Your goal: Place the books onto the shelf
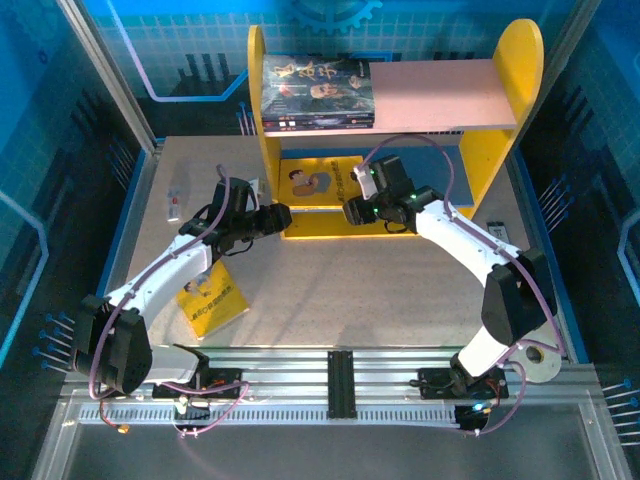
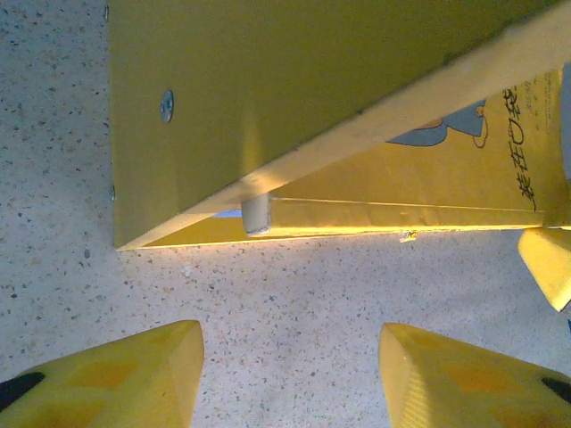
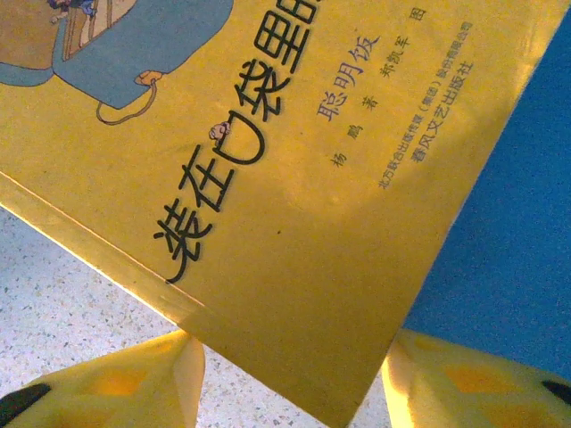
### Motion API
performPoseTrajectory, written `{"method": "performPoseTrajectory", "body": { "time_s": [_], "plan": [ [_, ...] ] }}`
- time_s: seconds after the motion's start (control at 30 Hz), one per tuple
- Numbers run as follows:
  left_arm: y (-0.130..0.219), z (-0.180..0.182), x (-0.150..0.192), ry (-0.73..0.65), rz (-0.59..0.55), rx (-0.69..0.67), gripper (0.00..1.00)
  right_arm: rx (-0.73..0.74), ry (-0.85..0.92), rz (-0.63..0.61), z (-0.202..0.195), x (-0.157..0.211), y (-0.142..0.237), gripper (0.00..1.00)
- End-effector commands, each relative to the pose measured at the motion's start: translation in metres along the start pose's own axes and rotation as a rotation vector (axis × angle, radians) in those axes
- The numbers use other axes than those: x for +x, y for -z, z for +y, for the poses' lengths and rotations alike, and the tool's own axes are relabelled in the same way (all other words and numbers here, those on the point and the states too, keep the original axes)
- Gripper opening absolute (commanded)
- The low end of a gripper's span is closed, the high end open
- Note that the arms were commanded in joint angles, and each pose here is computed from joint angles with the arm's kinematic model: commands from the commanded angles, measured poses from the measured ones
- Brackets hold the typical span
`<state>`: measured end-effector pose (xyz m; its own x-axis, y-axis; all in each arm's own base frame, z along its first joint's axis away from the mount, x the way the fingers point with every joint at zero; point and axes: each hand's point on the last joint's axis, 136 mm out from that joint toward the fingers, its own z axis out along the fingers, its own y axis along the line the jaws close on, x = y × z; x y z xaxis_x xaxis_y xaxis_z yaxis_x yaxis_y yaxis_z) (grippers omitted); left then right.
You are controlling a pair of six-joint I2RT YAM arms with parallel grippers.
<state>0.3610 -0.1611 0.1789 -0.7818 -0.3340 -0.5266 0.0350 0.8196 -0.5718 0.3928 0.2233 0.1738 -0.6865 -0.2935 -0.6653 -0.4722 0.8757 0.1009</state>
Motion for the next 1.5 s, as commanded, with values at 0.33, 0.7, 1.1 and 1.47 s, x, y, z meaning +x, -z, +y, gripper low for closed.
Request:
{"method": "performPoseTrajectory", "body": {
  "time_s": [0.33,0.7,1.1,1.47],
  "plan": [
    [0.005,-0.006,-0.010,-0.025,-0.014,0.012,0.55,-0.014,0.026,-0.024,0.007,-0.017,-0.003,0.49],
    [0.007,-0.004,-0.011,-0.026,-0.019,0.004,0.55,-0.023,0.017,-0.030,0.009,-0.021,-0.005,0.43],
    [0.001,0.000,-0.012,-0.022,-0.015,-0.004,0.55,-0.034,0.004,-0.029,0.011,-0.022,-0.008,0.41],
    [-0.008,0.004,-0.013,-0.027,-0.005,-0.016,0.55,-0.046,-0.008,-0.036,0.012,-0.023,-0.006,0.39]
  ]
}}
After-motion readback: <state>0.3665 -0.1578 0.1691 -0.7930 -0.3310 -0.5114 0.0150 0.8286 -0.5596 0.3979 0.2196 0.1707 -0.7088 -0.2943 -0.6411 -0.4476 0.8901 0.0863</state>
